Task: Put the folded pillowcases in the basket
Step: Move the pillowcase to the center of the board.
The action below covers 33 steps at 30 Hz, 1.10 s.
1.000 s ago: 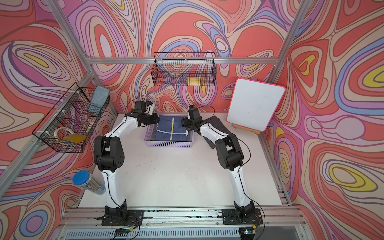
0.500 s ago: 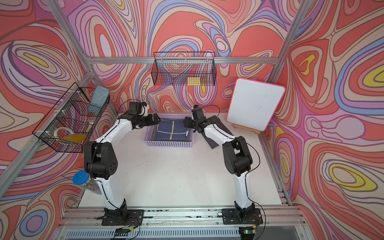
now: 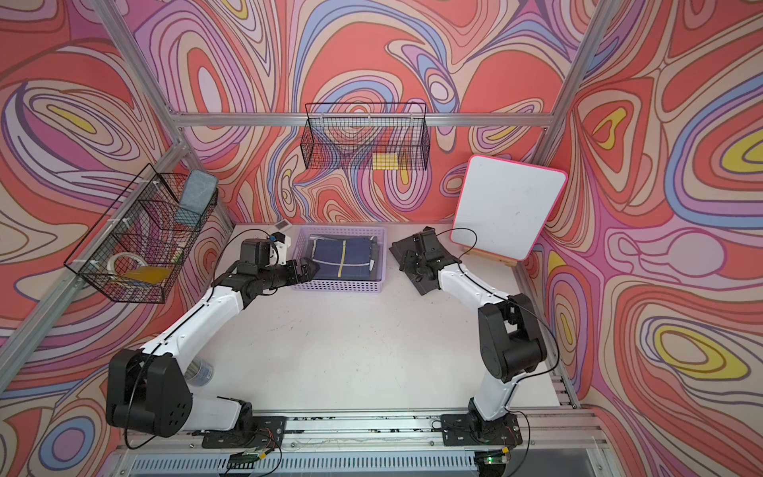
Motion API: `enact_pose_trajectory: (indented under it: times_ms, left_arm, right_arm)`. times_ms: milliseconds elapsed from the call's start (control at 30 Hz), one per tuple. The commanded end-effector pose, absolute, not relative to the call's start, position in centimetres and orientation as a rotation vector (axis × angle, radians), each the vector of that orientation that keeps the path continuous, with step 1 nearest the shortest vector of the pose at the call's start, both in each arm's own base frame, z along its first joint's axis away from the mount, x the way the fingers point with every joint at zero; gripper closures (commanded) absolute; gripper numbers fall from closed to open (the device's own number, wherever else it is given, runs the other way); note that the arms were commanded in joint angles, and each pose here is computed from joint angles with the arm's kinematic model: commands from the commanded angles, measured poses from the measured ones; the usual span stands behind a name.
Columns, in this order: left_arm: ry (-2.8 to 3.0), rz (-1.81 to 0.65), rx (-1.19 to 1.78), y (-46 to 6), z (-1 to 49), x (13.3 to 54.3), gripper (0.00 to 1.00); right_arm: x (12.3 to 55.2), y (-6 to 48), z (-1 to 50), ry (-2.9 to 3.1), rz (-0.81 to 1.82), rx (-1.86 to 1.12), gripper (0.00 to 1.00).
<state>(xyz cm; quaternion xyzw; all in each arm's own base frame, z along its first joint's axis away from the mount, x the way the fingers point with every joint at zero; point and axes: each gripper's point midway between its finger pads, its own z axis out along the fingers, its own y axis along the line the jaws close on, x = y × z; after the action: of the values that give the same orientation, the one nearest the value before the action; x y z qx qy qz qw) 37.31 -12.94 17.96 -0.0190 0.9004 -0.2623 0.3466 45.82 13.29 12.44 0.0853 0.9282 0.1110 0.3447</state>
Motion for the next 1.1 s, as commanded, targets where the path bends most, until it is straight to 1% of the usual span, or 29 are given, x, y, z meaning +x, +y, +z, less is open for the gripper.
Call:
enact_pose_trajectory:
  times_ms: [0, 167, 367, 400, 633, 733, 900, 1067]
  left_arm:
    - [2.286, -0.729, -0.035, -13.9, 18.5, 35.9, 0.01]
    - [2.314, -0.75, -0.038, -14.1, 16.6, 33.5, 0.01]
    - [2.336, -0.715, -0.048, -13.3, 15.4, 32.1, 0.01]
    - [2.336, -0.715, -0.044, -13.3, 15.3, 32.0, 0.01]
    - [2.342, -0.739, -0.027, -13.6, 14.9, 31.6, 0.01]
    - [2.342, -0.747, -0.028, -13.7, 14.6, 31.8, 0.01]
    - [2.353, -0.755, -0.034, -13.8, 14.1, 31.7, 0.01]
    - [2.351, -0.753, -0.038, -13.7, 14.2, 31.5, 0.01]
  right_arm:
    - [45.6, 12.5, 9.9, 2.5, 0.181, 0.161, 0.31]
    - [46.3, 11.5, 8.1, 2.587, 0.022, 0.077, 0.37]
    - [47.0, 12.2, 6.3, 2.675, -0.007, -0.03, 0.43]
    - [47.1, 12.2, 5.8, 2.693, -0.016, -0.04, 0.45]
    - [46.9, 12.4, 3.9, 2.742, -0.025, -0.069, 0.5]
    - [46.7, 12.4, 3.6, 2.753, -0.019, -0.076, 0.56]
    - [46.3, 12.4, 3.2, 2.772, -0.021, -0.08, 0.6]
    - [45.6, 12.2, 2.3, 2.799, -0.025, -0.074, 0.68]
